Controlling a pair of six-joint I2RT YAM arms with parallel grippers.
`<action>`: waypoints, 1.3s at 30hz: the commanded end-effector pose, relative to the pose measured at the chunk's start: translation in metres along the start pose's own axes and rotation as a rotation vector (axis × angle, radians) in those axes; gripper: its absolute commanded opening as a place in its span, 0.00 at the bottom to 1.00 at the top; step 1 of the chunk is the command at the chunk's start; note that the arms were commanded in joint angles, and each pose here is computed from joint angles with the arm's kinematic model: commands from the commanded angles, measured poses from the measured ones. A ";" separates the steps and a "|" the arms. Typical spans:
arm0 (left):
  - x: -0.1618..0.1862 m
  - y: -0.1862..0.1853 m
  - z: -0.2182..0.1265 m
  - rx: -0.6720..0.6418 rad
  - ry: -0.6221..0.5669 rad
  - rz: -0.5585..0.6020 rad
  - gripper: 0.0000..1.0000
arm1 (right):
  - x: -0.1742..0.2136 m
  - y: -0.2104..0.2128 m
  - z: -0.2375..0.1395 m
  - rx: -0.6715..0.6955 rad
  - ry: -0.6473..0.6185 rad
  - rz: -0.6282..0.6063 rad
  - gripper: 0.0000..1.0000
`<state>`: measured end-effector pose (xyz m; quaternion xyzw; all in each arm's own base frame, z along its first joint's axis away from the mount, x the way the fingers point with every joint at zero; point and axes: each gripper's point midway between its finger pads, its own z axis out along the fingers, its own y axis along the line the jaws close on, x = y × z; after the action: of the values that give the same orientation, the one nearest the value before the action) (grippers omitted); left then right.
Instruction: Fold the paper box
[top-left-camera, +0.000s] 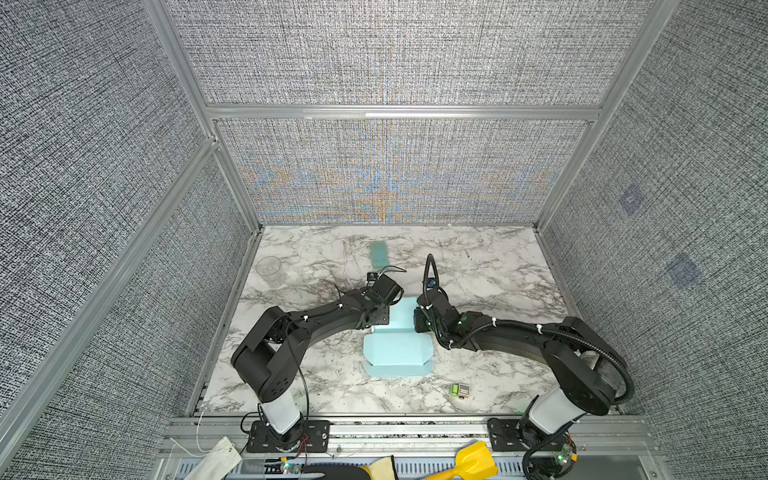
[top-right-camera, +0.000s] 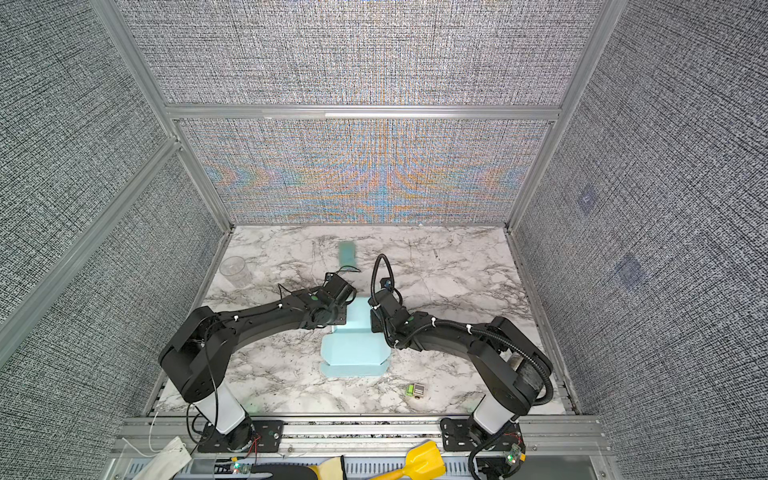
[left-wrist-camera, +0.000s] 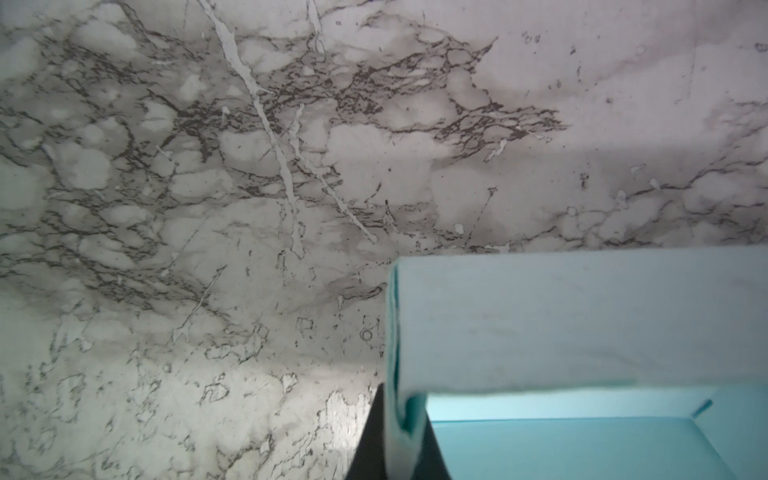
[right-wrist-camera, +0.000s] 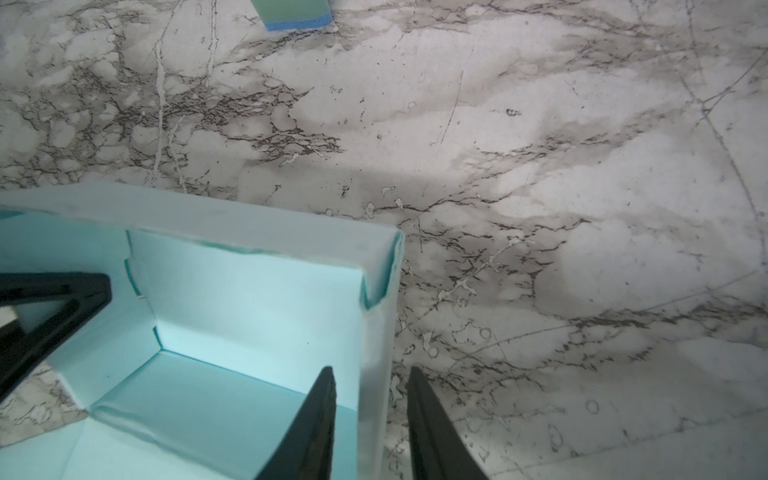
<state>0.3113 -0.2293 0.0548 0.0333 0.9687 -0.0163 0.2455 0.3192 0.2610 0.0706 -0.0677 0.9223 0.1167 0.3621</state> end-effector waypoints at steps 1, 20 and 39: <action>0.007 0.008 0.000 -0.040 0.022 0.008 0.00 | -0.002 -0.004 0.000 0.022 -0.018 0.025 0.32; 0.006 0.009 0.002 -0.057 0.015 0.006 0.00 | 0.012 0.000 0.005 0.063 0.003 0.021 0.14; 0.013 0.035 0.006 -0.228 0.039 0.048 0.01 | 0.006 -0.001 0.002 0.074 -0.022 0.026 0.02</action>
<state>0.3165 -0.2224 0.0507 0.0233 0.9671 0.0351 0.2508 0.3129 0.2617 0.0595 -0.0505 0.9256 0.0905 0.3640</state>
